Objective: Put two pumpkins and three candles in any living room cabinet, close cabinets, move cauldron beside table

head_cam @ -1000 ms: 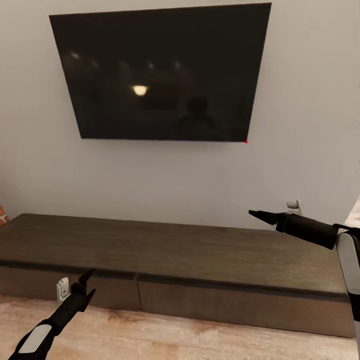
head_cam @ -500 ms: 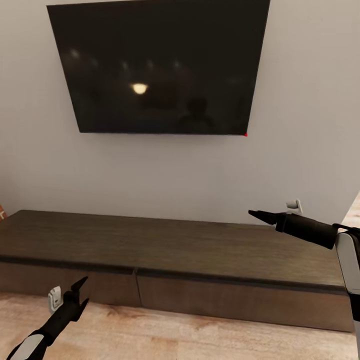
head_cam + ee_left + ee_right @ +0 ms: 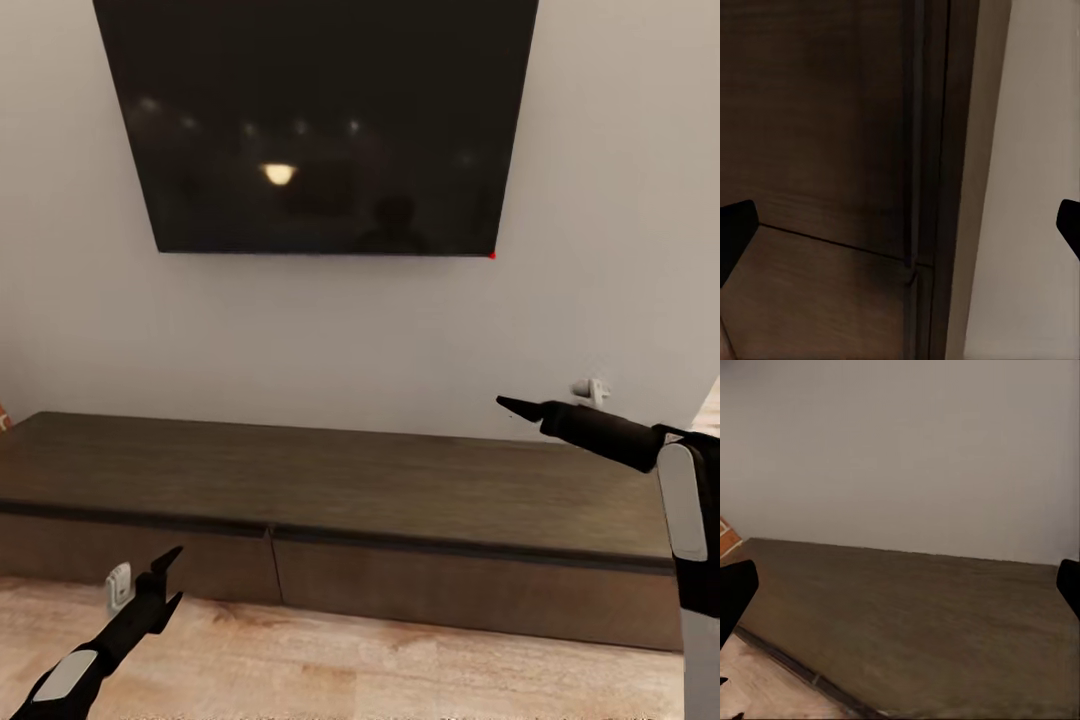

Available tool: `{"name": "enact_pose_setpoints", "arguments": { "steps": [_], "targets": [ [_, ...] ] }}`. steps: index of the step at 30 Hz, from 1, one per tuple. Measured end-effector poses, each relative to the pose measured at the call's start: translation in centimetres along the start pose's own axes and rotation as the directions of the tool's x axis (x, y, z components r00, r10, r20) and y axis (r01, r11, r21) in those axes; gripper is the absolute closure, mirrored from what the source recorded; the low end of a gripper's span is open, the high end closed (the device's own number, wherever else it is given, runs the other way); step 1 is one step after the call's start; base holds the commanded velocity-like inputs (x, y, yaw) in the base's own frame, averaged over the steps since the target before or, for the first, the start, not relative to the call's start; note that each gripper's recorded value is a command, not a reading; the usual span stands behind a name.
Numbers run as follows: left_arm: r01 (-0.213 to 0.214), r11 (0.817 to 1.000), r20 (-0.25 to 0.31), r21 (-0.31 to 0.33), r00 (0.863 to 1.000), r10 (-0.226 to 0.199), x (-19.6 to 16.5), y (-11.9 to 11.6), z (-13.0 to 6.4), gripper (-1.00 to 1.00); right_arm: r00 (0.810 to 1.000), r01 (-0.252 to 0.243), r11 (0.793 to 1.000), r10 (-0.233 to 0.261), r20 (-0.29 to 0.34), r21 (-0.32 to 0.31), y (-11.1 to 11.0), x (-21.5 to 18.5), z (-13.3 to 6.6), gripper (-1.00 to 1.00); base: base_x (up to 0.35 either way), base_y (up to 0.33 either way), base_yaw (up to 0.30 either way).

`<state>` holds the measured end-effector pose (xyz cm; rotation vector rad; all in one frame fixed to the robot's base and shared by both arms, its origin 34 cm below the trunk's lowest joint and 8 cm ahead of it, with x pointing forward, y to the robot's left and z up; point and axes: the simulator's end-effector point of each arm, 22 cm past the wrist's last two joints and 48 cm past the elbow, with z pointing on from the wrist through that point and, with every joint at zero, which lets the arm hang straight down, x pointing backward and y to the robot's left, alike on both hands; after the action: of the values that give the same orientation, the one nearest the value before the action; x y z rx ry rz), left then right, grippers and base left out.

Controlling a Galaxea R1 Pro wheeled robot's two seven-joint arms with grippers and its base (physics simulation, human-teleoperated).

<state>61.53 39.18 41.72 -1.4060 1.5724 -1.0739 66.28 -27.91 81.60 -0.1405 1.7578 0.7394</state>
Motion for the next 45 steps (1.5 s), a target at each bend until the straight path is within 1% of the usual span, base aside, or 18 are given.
{"name": "enact_pose_setpoints", "arguments": {
  "steps": [1,5,7,9,14,18,21,22,25,32,39,41,42,43,45],
  "targets": [
    [-0.001,1.000,-0.001,0.003,1.000,0.001,0.1,0.0,0.2,-1.00,1.000,-0.014,1.000,0.014,-0.010,0.004,-0.1,1.1,0.2,-1.00,0.000,0.000,0.000],
    [-0.003,1.000,-0.003,0.012,1.000,0.003,0.2,0.3,0.6,-1.00,0.999,-0.031,0.999,0.031,-0.023,0.007,-0.4,3.1,0.4,-1.00,0.000,0.000,0.000],
    [-0.006,1.000,-0.004,0.030,1.000,0.006,0.1,0.1,0.8,-1.00,0.999,-0.039,0.999,0.039,-0.028,0.005,-0.4,4.1,0.4,-1.00,0.000,0.000,0.000],
    [-0.007,0.999,-0.005,0.037,1.000,0.007,0.2,0.4,0.9,-1.00,0.999,-0.040,0.999,0.040,-0.028,0.005,-0.6,4.6,0.3,-1.00,0.000,0.000,0.000],
    [-0.015,0.996,-0.008,0.090,1.000,0.015,0.3,-0.9,0.9,-1.00,0.999,-0.043,0.999,0.043,-0.026,-0.002,-0.5,4.6,0.2,-1.00,0.000,0.000,0.000],
    [-0.030,0.994,-0.008,0.104,0.999,0.031,0.4,-1.2,0.9,-1.00,0.999,-0.046,0.999,0.045,-0.027,-0.023,0.0,4.7,0.2,-1.00,0.000,0.000,0.000],
    [-0.033,0.994,-0.007,0.103,0.999,0.034,0.5,-1.1,0.8,-1.00,0.999,-0.045,0.997,0.043,-0.029,-0.069,1.0,4.6,0.1,-1.00,0.000,0.000,0.000],
    [-0.035,0.994,-0.007,0.102,0.999,0.036,0.5,-0.8,0.9,-1.00,0.999,-0.044,0.993,0.041,-0.030,-0.105,1.7,4.8,0.0,-1.00,0.000,0.000,0.000],
    [-0.037,0.995,-0.009,0.097,0.999,0.038,0.6,0.0,1.0,-1.00,0.999,-0.047,0.988,0.042,-0.033,-0.149,2.3,5.4,-0.1,-1.00,0.000,0.000,0.000],
    [-0.035,0.997,-0.012,0.069,0.999,0.036,0.7,1.6,1.3,-1.00,0.997,-0.067,0.983,0.058,-0.054,-0.172,2.0,6.5,0.5,-1.00,0.000,0.000,0.000],
    [-0.034,0.998,-0.019,0.051,0.999,0.035,1.0,3.0,1.6,-1.00,0.995,-0.080,0.984,0.068,-0.074,-0.161,0.8,7.5,1.2,-1.00,0.000,0.000,0.000],
    [-0.040,0.998,-0.030,0.042,0.999,0.042,1.3,3.5,1.7,-1.00,0.994,-0.084,0.984,0.072,-0.080,-0.157,0.5,7.9,1.4,-1.00,0.000,0.000,0.000],
    [-0.054,0.997,-0.047,0.045,0.997,0.057,1.9,3.3,1.9,-1.00,0.994,-0.084,0.984,0.072,-0.080,-0.158,0.5,7.9,1.4,-1.00,0.000,0.000,0.000],
    [-0.076,0.995,-0.072,0.062,0.994,0.080,2.7,2.8,2.1,-1.00,0.994,-0.084,0.984,0.072,-0.080,-0.158,0.5,7.9,1.3,-1.00,0.000,0.000,0.000],
    [-0.094,0.992,-0.096,0.082,0.990,0.102,3.6,2.3,2.2,-1.00,0.994,-0.084,0.984,0.072,-0.081,-0.158,0.5,7.9,1.3,-1.00,0.000,0.000,0.000]
  ]
}}
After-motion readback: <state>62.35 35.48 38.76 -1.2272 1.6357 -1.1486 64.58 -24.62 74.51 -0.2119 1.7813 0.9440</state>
